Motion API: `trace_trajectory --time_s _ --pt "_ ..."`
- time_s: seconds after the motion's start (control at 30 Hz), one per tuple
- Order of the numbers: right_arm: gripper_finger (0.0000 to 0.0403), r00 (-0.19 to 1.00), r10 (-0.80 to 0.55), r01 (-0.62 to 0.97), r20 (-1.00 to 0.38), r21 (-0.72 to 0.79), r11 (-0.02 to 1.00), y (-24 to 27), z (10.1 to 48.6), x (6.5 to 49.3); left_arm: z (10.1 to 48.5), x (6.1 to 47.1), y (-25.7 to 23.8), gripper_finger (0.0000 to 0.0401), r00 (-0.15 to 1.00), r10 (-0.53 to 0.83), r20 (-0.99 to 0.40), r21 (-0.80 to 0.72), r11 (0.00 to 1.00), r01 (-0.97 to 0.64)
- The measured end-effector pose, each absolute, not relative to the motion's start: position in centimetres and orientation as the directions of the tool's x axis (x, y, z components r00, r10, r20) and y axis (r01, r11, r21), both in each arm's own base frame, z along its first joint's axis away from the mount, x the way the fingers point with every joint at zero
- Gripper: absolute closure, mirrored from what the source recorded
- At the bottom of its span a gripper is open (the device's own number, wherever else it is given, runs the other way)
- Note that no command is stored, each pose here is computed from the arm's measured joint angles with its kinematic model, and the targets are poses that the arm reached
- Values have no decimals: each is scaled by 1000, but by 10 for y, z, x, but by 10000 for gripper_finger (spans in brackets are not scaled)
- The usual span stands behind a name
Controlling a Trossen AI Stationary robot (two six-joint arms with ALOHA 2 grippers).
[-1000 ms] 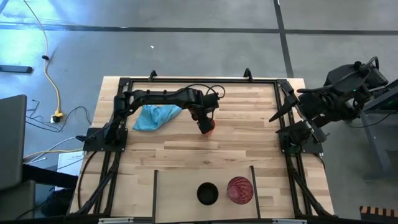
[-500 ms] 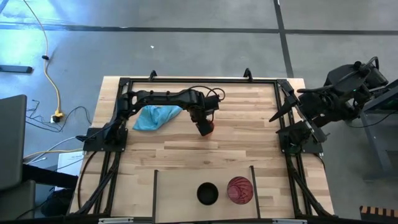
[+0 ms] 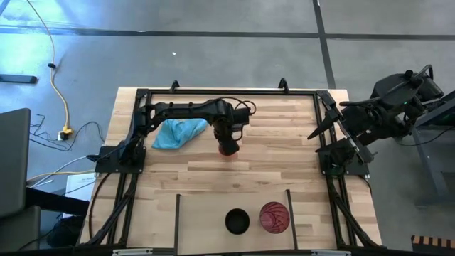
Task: Stack small to large cups/mugs on shelf
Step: Put the orange cup on the shelf
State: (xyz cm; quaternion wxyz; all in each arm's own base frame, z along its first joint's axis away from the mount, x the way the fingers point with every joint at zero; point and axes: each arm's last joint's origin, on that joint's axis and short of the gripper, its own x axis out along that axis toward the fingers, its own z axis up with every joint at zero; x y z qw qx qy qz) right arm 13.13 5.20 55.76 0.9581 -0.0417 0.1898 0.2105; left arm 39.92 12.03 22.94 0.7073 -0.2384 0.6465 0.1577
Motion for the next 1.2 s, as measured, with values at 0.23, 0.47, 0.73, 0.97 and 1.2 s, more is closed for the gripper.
trace_trajectory --time_s 0.23,0.47,0.73,0.97,1.2 --pt "245 839 387 -419 -382 1 908 52 558 131 280 397 119 399 142 -89 -986 -147 866 -478" --pt "245 836 386 -418 -389 3 908 52 557 131 330 387 115 400 178 -75 -981 -146 892 -427" --pt "245 835 336 -370 -435 8 929 50 552 129 373 370 103 401 307 -70 -949 -196 895 -402" --pt "245 837 330 -364 -436 5 931 50 552 129 390 360 90 401 355 -95 -930 -238 892 -384" --pt "245 848 304 -343 -435 -13 939 49 552 129 403 352 72 401 390 -128 -912 -278 892 -357"
